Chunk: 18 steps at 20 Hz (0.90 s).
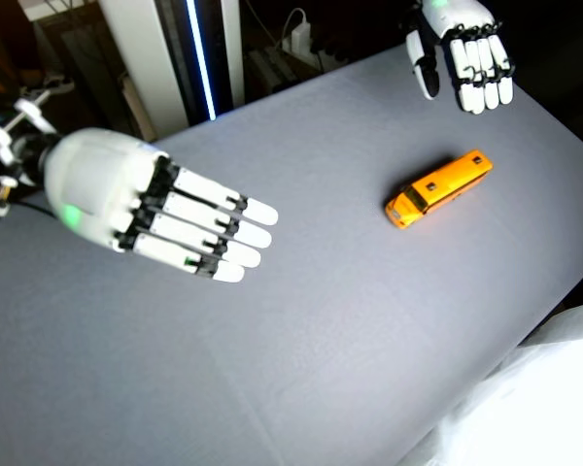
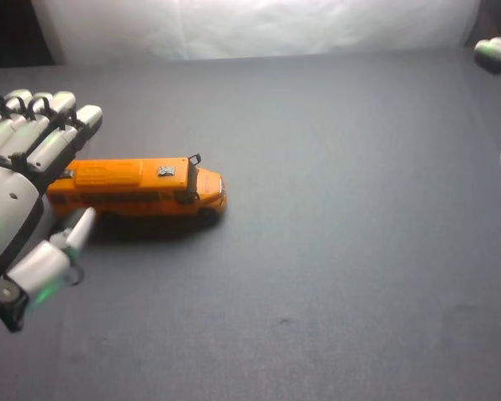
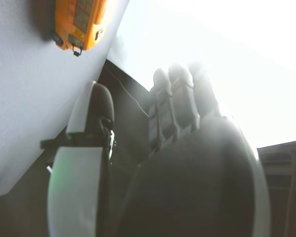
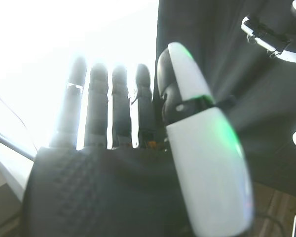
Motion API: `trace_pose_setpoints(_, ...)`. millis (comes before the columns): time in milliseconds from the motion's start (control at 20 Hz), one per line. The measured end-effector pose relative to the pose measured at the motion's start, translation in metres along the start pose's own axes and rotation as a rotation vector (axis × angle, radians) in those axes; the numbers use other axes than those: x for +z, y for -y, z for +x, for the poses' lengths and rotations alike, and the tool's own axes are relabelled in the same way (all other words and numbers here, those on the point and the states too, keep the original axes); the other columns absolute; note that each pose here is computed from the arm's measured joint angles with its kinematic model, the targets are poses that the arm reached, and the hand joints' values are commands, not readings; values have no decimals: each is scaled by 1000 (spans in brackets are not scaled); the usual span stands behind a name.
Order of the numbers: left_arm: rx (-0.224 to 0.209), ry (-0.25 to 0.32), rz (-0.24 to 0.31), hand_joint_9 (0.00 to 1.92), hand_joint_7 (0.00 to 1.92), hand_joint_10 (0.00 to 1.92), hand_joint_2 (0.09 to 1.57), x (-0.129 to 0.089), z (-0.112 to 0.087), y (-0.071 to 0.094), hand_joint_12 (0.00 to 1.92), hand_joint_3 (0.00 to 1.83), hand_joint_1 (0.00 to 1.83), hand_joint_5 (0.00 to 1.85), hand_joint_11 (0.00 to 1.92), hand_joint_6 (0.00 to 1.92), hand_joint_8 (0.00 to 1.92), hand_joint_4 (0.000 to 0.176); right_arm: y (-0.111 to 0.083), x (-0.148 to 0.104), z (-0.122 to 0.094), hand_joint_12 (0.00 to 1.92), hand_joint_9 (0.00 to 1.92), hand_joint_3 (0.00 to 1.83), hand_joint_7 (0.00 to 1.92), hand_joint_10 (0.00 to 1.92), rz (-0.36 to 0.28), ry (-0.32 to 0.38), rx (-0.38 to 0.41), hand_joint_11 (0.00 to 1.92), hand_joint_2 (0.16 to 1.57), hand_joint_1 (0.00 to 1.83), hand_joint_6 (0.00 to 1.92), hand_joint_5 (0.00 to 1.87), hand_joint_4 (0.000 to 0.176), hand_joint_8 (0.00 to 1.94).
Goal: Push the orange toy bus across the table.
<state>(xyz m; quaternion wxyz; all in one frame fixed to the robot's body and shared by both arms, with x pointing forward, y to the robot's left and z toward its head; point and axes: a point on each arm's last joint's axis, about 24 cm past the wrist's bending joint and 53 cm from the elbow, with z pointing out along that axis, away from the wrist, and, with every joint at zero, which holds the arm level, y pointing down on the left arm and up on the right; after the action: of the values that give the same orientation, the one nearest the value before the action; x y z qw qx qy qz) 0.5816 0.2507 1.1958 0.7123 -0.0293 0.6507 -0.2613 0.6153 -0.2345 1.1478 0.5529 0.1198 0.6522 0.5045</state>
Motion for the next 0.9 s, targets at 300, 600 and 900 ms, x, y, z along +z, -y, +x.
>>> trace_pose_setpoints(300,25,-1,-67,0,1,0,1539,0,0,-18,2,13,0,30,4,0,0,0,0,0,2,16,0,4,31,0,0,-10,-2,11,1454,357,0,72,0,2)
trace_pose_setpoints(600,87,-30,-203,0,0,0,1503,-6,3,-55,15,0,0,0,34,0,0,0,4,0,5,0,0,1,0,0,11,-22,-8,0,1444,299,2,9,0,0)
trace_pose_setpoints(900,160,-29,-321,0,0,0,1539,-14,-4,-88,18,12,0,0,40,0,0,0,6,1,10,0,0,0,2,0,14,-29,1,0,1440,341,2,26,0,0)
